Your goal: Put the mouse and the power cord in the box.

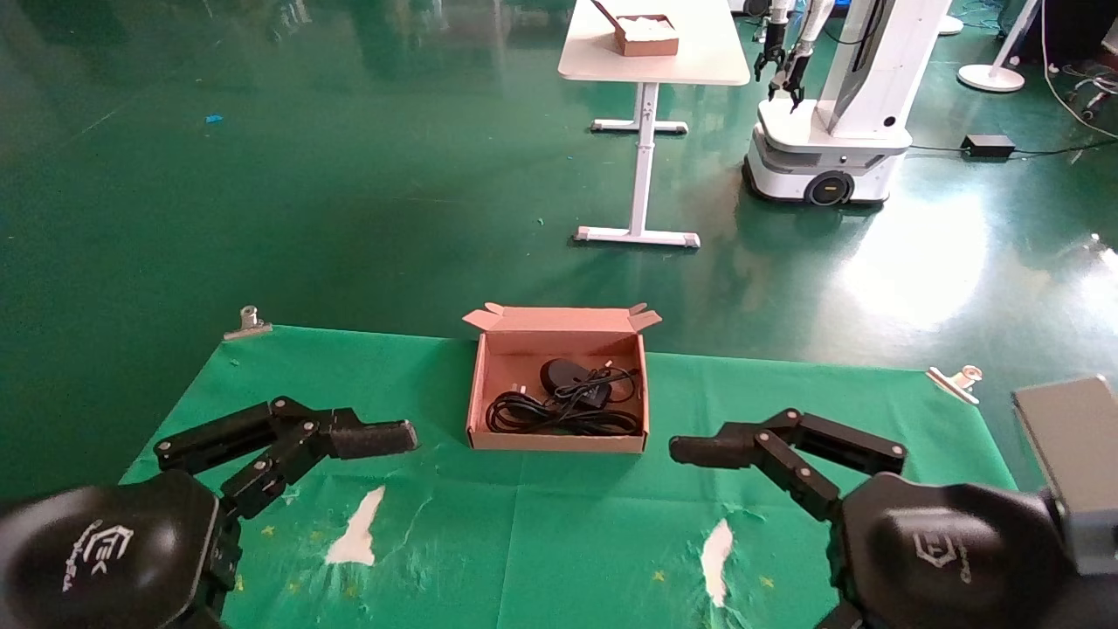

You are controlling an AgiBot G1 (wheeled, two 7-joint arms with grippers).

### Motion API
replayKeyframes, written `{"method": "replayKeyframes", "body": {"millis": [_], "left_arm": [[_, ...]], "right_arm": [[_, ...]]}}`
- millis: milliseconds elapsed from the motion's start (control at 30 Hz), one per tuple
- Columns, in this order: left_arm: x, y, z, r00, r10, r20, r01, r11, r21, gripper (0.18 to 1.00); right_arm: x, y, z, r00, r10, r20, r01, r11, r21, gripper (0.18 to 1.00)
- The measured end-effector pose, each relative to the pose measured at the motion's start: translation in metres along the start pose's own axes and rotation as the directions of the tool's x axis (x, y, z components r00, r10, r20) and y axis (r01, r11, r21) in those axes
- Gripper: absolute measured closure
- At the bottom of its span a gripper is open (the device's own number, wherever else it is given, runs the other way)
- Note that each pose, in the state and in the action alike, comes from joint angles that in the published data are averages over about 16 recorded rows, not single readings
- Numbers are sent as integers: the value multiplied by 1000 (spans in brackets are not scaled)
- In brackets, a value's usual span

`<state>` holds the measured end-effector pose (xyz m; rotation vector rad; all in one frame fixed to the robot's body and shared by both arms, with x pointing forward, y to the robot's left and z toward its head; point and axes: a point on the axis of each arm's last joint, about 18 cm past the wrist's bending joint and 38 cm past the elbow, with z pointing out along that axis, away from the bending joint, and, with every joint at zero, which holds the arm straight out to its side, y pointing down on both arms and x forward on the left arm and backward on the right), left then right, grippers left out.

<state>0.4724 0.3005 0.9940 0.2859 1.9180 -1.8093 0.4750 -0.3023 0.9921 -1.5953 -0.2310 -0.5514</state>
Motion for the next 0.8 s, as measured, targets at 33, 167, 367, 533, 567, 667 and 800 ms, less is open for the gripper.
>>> {"method": "replayKeyframes", "body": {"millis": [33,167,367,533,567,667,800], "left_arm": [[2,-2,-1,1000,7,-4,-7,1000,7,184],[5,-7,-4,1000,20,-10,-20,1000,20,184],[3,-4,-2,1000,12,-7,-12,1000,12,184],[1,-1,-1,1000,5,-2,-5,1000,2,184],[1,0,-1,1000,4,-1,-4,1000,1,184],[0,0,0,1000,2,0,-2,1000,-2,184],[0,1,0,1000,0,2,0,1000,-4,184]], "right_arm": [[0,0,0,1000,0,0,0,1000,0,178],[0,0,0,1000,0,0,0,1000,0,178],[0,0,0,1000,0,0,0,1000,0,178],[0,0,0,1000,0,0,0,1000,0,178],[0,0,0,1000,0,0,0,1000,0,178],[0,0,0,1000,0,0,0,1000,0,178],[0,0,0,1000,0,0,0,1000,0,178]]}}
